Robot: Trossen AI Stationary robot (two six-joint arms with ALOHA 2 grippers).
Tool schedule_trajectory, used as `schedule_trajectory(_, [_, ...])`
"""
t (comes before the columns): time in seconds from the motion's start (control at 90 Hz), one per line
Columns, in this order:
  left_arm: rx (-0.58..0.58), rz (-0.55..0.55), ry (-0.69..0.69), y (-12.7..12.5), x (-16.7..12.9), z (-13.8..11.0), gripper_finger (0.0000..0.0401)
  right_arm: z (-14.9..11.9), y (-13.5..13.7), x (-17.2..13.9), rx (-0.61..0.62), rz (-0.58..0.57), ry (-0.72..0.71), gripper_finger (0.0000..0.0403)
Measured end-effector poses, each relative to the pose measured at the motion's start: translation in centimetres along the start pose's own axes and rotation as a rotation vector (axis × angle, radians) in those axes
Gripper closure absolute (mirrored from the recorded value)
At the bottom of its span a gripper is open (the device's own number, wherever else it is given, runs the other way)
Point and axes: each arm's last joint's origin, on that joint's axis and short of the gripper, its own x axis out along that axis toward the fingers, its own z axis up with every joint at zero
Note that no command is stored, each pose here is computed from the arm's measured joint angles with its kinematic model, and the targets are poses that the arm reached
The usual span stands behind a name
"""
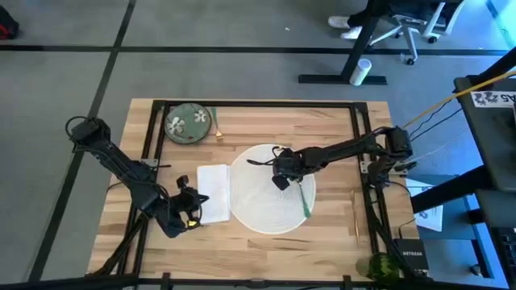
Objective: Set table place
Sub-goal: Put the green spoon on the right of the white table mat
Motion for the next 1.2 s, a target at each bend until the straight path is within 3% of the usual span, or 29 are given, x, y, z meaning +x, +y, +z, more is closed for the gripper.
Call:
schedule_trajectory(0.589, [-0.007, 0.006, 0.01, 0.1, 0.0, -0.1, 0.0401, 0.8, -0.7, 0.2, -0.049, -0.013, -0.009, 0.0403])
schedule_trajectory(0.833, [-0.006, 0.007, 0.011, 0.1, 0.0, -0.1, 0.0401, 1.2, -1.3, -2.3, -0.097, 0.019, -0.072, 0.0403])
schedule_trajectory(1.011, [-0.007, 0.007, 0.011, 0.1, 0.0, -0.1, 0.0401, -0.2, -1.5, -4.1, -0.122, 0.034, -0.005, 0.0403])
schedule_trajectory(1.2, [-0.012, 0.006, 0.01, 0.1, 0.0, -0.1, 0.0401, -1.4, -1.0, -3.9, -0.158, 0.041, 0.072, 0.0403])
